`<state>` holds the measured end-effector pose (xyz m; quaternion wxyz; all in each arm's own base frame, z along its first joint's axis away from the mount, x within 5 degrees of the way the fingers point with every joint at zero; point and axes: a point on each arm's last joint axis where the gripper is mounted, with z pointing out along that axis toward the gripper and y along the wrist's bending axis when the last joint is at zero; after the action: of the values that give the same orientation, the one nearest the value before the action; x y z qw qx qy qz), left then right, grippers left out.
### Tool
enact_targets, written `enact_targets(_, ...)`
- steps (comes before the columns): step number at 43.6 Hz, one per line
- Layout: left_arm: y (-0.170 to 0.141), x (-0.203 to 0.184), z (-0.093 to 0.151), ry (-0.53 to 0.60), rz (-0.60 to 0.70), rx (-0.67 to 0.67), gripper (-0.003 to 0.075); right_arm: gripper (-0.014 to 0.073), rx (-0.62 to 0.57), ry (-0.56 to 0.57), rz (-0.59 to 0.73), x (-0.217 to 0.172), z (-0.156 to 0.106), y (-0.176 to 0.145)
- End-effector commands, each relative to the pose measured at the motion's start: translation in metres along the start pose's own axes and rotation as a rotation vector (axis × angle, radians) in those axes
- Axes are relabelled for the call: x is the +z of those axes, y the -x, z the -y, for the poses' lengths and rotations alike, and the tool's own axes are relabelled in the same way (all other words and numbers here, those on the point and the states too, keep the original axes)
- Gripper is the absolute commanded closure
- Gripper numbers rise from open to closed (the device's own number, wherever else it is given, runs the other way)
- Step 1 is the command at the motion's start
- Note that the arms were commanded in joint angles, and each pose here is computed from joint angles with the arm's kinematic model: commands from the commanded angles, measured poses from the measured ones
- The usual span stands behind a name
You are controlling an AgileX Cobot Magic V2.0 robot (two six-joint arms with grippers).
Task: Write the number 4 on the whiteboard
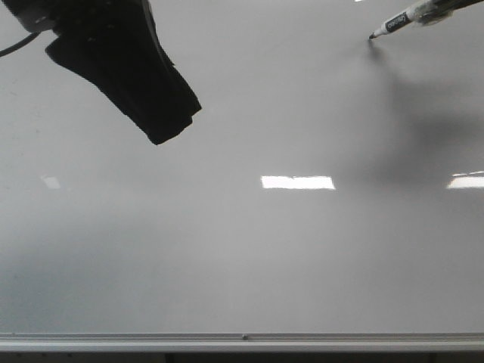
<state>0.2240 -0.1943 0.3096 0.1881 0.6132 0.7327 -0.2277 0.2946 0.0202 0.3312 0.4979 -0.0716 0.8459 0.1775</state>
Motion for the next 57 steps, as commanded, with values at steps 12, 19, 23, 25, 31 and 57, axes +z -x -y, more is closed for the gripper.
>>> enact_targets(12, 0.012, -0.017, 0.008, 0.029, 0.086, 0.008, 0.0741, 0.0655, -0.030, 0.044, -0.019, 0.002, -0.006, 0.004)
enact_targets(19, 0.012, -0.017, 0.008, 0.030, 0.087, 0.008, 0.0741, 0.0655, -0.036, 0.106, -0.110, 0.026, -0.016, -0.011)
enact_targets(23, 0.012, -0.017, 0.008, 0.030, 0.087, 0.008, 0.0741, 0.0655, -0.041, 0.123, -0.134, 0.035, -0.022, -0.017)
enact_targets(25, 0.012, -0.017, 0.008, 0.030, 0.087, 0.008, 0.0741, 0.0655, -0.039, 0.121, -0.134, 0.037, -0.023, -0.018)
enact_targets(31, 0.012, -0.017, 0.008, 0.030, 0.087, 0.008, 0.0741, 0.0655, -0.035, 0.092, -0.118, 0.035, -0.019, -0.016)
enact_targets(57, 0.013, -0.018, 0.007, 0.035, 0.090, 0.008, 0.0741, 0.0655, 0.029, -0.199, -0.084, -0.020, 0.050, -0.004)
